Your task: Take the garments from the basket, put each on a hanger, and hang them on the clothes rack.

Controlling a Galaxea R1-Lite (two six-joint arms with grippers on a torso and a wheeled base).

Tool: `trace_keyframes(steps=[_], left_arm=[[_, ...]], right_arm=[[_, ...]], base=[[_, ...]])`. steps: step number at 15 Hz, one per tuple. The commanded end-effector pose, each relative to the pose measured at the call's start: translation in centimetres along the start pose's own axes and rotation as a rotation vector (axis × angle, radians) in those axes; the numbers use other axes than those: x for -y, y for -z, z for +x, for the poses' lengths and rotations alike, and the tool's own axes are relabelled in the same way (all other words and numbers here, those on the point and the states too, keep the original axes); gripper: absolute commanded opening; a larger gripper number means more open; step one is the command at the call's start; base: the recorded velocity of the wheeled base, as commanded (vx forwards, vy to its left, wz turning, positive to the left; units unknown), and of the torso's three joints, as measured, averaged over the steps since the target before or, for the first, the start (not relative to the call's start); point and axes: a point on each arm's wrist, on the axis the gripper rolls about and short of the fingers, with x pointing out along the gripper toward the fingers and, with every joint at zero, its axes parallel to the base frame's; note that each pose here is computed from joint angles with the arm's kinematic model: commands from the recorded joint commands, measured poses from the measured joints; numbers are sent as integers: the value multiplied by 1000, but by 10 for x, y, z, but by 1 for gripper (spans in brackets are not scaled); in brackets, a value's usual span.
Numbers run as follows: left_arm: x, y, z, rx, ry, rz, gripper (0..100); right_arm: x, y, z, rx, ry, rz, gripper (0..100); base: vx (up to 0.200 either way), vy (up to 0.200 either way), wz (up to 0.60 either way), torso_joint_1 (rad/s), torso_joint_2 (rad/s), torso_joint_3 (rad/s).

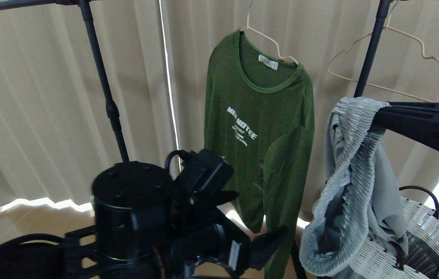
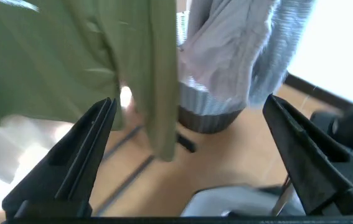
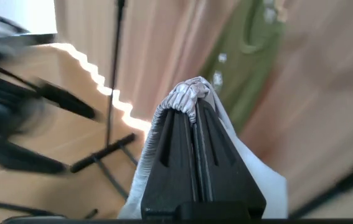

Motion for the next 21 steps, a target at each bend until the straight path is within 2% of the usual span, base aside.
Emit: trace_keyframes(steps=[1,2,5,7,9,12,13,15,17,19,20,21], left_arm=[[18,16,44,-58,12,-35,100],[23,20,57,-67,11,-57,100],[23,31,72,-74,7,-62,100],[20,41,80,-90,-53,-59,100],[17,51,80,-116,-109,-51,100],[15,62,74,-158,-118,-42,100],[14,63,73,-162,-119,-40,0],[15,60,70,-152,-117,-36,0],[14,54,48,-116,-125,20,0],[10,40,14,-9,-117,92,0],[3,24,-6,51,-140,138,0],[-4,12,-17,84,-166,161,0]], right_arm=[[-2,-1,0,3,-13,1,0],[-2,-2,-1,16,-17,3,0],[-2,-5,-2,43,-13,9,0],[-2,-5,-4,50,-12,10,0],[-1,-6,-7,57,-11,9,0],[-1,-7,-8,60,-9,9,0],[-1,-7,-8,60,-9,9,0],[-1,-7,-8,61,-6,9,0],[0,-6,-8,56,-2,10,0],[4,-6,-6,54,22,11,0],[6,-8,-6,58,32,12,0],[6,-9,-6,62,36,12,0]], base=[[0,0,0,0,0,0],[0,0,0,0,0,0],[0,0,0,0,0,0],[0,0,0,0,0,0],[0,0,0,0,0,0],[0,0,0,0,0,0],[0,0,0,0,0,0],[0,0,0,0,0,0],[0,0,0,0,0,0],[0,0,0,0,0,0],[0,0,0,0,0,0],[0,0,0,0,0,0]])
